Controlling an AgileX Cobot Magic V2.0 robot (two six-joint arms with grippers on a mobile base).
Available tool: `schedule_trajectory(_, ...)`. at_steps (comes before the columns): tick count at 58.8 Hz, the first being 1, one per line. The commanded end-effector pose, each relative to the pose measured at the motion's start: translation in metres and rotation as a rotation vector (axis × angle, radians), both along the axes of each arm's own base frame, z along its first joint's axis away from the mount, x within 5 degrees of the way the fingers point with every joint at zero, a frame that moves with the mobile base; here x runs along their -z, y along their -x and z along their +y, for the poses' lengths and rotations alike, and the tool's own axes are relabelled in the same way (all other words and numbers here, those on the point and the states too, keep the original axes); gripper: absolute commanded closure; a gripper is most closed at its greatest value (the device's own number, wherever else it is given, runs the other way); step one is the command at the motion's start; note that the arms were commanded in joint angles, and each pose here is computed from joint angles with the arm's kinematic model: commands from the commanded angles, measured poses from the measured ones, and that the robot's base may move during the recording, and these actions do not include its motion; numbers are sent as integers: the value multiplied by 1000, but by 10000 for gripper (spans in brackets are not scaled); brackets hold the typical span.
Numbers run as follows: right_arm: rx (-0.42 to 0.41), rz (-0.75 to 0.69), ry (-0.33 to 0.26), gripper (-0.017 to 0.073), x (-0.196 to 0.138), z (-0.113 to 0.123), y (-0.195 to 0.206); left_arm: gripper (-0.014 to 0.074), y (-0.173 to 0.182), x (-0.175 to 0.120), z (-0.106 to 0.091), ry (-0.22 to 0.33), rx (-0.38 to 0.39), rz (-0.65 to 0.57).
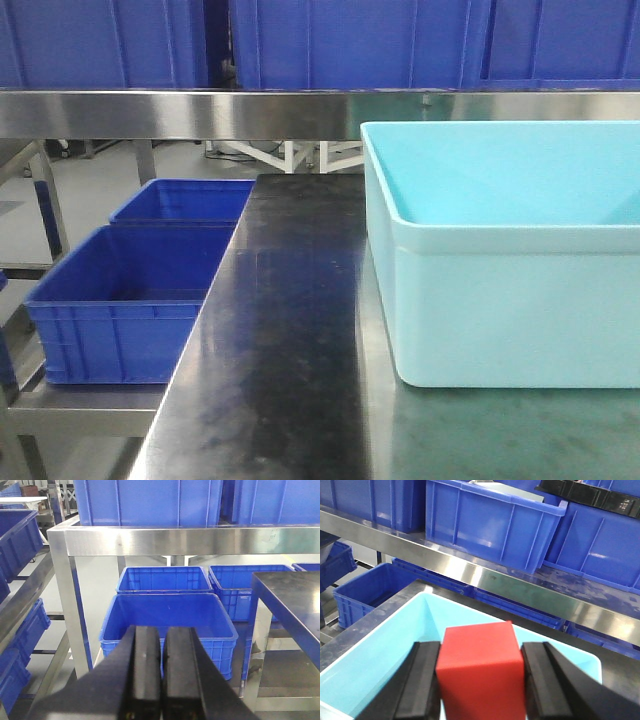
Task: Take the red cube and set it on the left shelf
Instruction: 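Hold the red cube in the right gripper while turning away from table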
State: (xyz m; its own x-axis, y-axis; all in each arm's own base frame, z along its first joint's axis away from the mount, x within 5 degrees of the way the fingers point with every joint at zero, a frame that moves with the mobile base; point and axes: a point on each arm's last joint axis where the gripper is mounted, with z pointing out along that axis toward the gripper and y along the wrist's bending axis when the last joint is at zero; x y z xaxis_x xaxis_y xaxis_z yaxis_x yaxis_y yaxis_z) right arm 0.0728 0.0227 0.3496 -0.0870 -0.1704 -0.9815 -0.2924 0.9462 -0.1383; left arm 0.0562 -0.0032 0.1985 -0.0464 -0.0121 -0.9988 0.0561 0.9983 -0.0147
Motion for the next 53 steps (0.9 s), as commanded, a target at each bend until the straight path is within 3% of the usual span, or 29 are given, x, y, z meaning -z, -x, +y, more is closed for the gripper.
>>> schedule_trajectory(1,17,-101,-32,497,-16,-1,0,492,0,-1,0,9,5,-80)
schedule_trajectory(53,17,-101,-32,497,-16,-1,0,492,0,-1,0,9,5,-80)
